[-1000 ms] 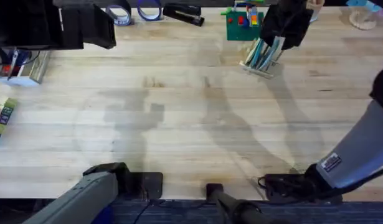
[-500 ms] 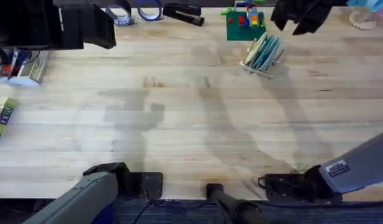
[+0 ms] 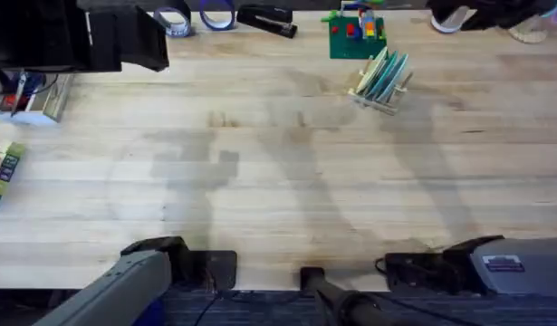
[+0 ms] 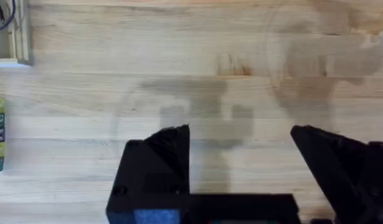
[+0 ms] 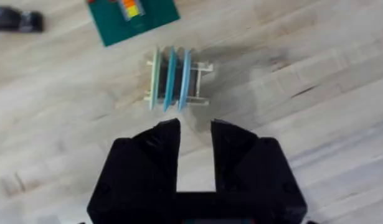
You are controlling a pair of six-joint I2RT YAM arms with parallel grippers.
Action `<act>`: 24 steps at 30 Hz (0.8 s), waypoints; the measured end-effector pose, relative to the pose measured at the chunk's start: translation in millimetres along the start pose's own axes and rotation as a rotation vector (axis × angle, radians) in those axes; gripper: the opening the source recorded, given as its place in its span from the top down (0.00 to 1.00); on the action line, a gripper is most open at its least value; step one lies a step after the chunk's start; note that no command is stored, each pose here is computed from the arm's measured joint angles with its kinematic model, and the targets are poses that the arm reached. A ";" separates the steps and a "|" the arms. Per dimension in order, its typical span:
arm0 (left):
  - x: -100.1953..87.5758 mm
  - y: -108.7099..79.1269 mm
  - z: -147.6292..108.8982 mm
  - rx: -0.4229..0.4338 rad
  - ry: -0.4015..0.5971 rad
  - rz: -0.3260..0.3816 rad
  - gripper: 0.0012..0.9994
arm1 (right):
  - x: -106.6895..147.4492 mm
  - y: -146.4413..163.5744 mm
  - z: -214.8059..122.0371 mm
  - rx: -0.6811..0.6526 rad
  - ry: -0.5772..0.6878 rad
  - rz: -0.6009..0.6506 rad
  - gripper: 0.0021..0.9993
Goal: Pick up the plates from the table one by one and place each into a slot on the dish rack.
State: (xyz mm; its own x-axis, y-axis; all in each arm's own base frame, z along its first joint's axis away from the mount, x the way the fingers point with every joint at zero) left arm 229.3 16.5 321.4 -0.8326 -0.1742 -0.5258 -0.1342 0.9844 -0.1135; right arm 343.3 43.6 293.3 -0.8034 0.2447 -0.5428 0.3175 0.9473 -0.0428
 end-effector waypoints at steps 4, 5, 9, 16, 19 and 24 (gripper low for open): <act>0.0 0.1 0.1 0.000 0.000 0.000 0.01 | 5.9 9.3 -18.9 -0.071 -0.019 -0.127 0.69; -0.1 0.1 0.1 0.000 0.000 0.000 0.01 | 7.4 11.1 -22.4 -0.086 -0.022 -0.161 0.69; 0.0 0.1 0.1 0.000 0.000 0.000 0.01 | 16.2 18.7 -32.6 -0.155 -0.013 -0.298 0.70; 0.0 0.1 0.0 0.000 0.000 0.000 0.01 | 32.5 27.9 -48.6 -0.281 0.010 -0.458 0.70; 0.0 0.1 0.1 0.000 0.000 0.000 0.01 | 34.4 27.8 -54.8 -0.304 0.000 -0.478 0.44; 0.0 0.1 0.1 0.000 0.000 0.000 0.01 | 35.4 28.0 -58.7 -0.319 -0.009 -0.496 0.04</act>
State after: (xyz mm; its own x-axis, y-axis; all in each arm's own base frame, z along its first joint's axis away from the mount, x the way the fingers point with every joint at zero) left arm 229.3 16.6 321.3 -0.8327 -0.1744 -0.5255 -0.1345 0.9844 -0.1135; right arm 294.2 90.9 322.1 -0.8126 -0.2438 -0.5294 -0.2633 0.9639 -0.0397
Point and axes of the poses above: each hand's point on the last joint's axis, 136 mm out from that joint toward the fingers, its own z axis out along the fingers, its own y axis along the line the jaws close on, x = y × z, the point moved 1 cm from there along -z, back along the fingers, and after that the axes turned 7 degrees about -z, right-handed, at the moved point
